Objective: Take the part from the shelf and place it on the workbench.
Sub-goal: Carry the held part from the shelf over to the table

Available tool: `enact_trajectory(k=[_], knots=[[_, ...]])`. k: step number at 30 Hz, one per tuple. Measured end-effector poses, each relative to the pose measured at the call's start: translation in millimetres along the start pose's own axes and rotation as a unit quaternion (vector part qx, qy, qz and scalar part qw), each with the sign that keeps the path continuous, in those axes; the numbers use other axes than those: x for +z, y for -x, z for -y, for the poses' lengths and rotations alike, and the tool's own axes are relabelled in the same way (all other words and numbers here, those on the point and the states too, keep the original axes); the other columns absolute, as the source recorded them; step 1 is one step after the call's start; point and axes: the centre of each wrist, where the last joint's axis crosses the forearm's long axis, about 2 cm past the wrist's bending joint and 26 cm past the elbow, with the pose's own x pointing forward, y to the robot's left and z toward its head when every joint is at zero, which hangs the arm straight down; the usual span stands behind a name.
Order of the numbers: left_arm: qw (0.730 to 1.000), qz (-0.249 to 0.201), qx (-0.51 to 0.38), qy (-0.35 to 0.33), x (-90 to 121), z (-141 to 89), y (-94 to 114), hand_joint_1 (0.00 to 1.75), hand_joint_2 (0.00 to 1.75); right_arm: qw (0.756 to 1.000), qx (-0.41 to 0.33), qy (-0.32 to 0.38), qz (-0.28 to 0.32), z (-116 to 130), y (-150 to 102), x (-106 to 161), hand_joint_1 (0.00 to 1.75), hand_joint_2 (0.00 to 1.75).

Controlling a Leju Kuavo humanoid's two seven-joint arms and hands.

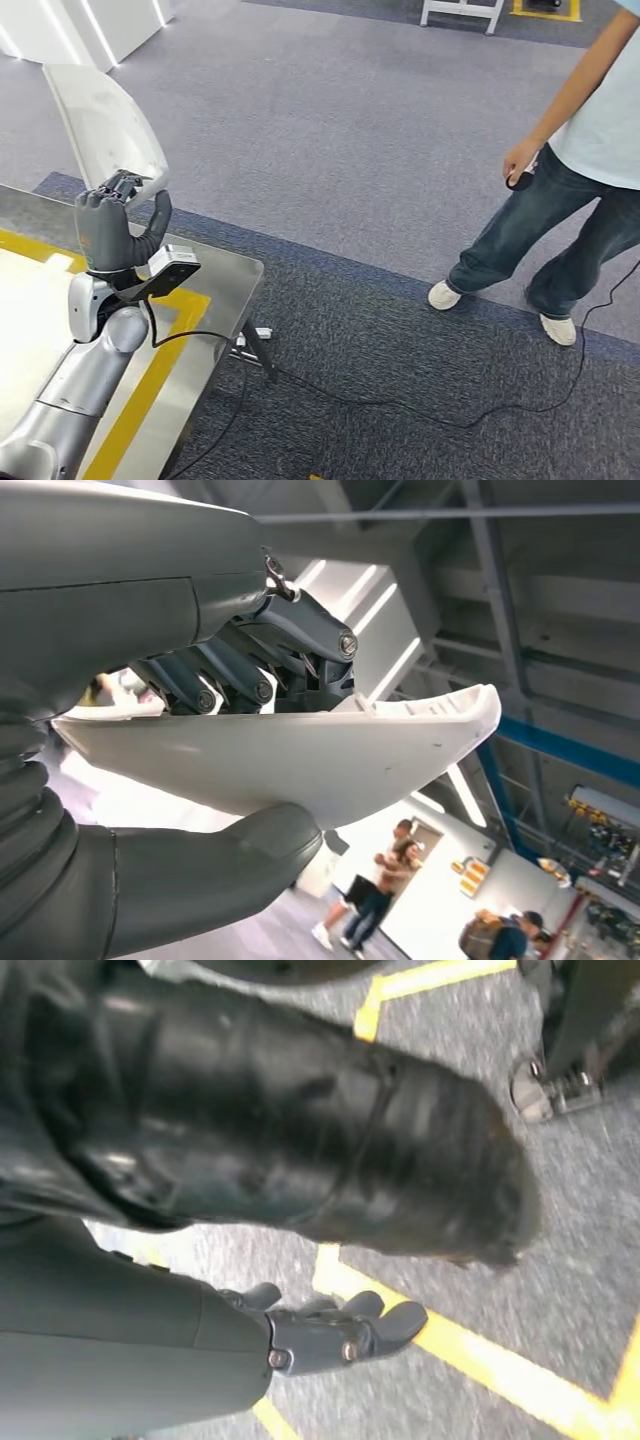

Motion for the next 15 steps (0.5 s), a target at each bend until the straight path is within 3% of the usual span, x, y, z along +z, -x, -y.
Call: enact_trajectory(k=[15], knots=[[1.000, 0.001, -0.011, 0.004, 2.1, -2.0, 5.5, 1.75, 1.75, 1.000, 0.006, 0.003, 0.004, 0.0, -2.6, 0.2, 0.00, 0.00]])
